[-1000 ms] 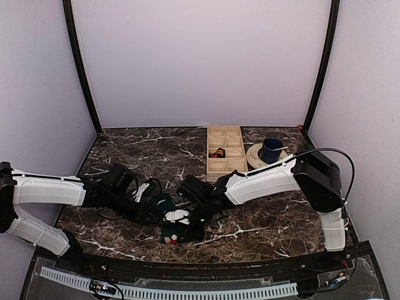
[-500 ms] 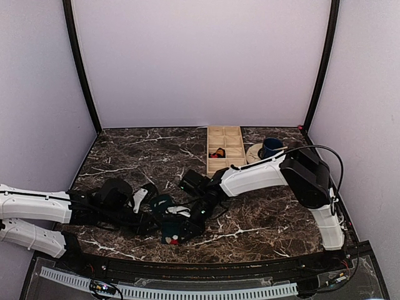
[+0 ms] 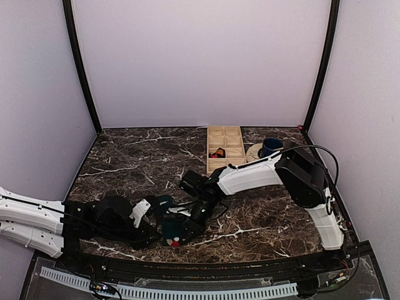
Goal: Roll the socks
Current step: Roll the sock at the center of the board.
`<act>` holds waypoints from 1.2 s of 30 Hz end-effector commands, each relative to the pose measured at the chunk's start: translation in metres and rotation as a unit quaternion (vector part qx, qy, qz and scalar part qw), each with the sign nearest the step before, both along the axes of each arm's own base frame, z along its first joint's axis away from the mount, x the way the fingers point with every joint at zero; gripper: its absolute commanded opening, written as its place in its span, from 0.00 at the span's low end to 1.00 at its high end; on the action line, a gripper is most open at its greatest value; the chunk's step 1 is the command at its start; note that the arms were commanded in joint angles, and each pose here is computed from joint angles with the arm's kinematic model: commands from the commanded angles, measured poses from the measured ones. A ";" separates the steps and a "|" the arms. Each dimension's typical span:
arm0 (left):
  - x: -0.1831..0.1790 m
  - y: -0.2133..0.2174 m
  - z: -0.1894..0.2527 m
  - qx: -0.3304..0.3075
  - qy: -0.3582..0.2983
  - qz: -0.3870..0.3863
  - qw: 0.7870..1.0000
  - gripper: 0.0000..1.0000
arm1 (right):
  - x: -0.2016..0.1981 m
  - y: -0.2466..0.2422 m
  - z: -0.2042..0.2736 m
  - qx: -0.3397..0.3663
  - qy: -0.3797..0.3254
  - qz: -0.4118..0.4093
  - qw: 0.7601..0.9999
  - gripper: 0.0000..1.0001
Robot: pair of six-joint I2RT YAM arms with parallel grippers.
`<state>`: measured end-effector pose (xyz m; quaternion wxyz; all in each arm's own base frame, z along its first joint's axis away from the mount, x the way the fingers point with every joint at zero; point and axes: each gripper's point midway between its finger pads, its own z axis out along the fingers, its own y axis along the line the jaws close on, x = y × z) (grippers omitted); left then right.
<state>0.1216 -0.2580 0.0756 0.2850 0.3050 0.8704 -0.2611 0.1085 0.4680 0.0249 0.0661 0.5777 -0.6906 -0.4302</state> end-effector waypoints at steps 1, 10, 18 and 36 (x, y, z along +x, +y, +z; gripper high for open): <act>-0.008 -0.007 -0.007 0.039 -0.042 -0.042 0.997 0.35 | 0.000 -0.005 -0.011 -0.028 0.018 -0.005 0.999 0.04; -0.021 -0.029 -0.020 0.113 -0.087 -0.117 0.983 0.40 | 0.001 -0.005 -0.012 -0.035 0.019 -0.001 0.999 0.03; -0.016 -0.039 -0.014 0.125 -0.135 -0.143 0.973 0.42 | 0.000 -0.006 -0.012 -0.038 0.022 0.000 0.999 0.03; -0.008 -0.045 -0.042 0.194 -0.141 -0.150 0.959 0.41 | -0.004 -0.009 -0.011 -0.038 0.031 0.008 0.999 0.02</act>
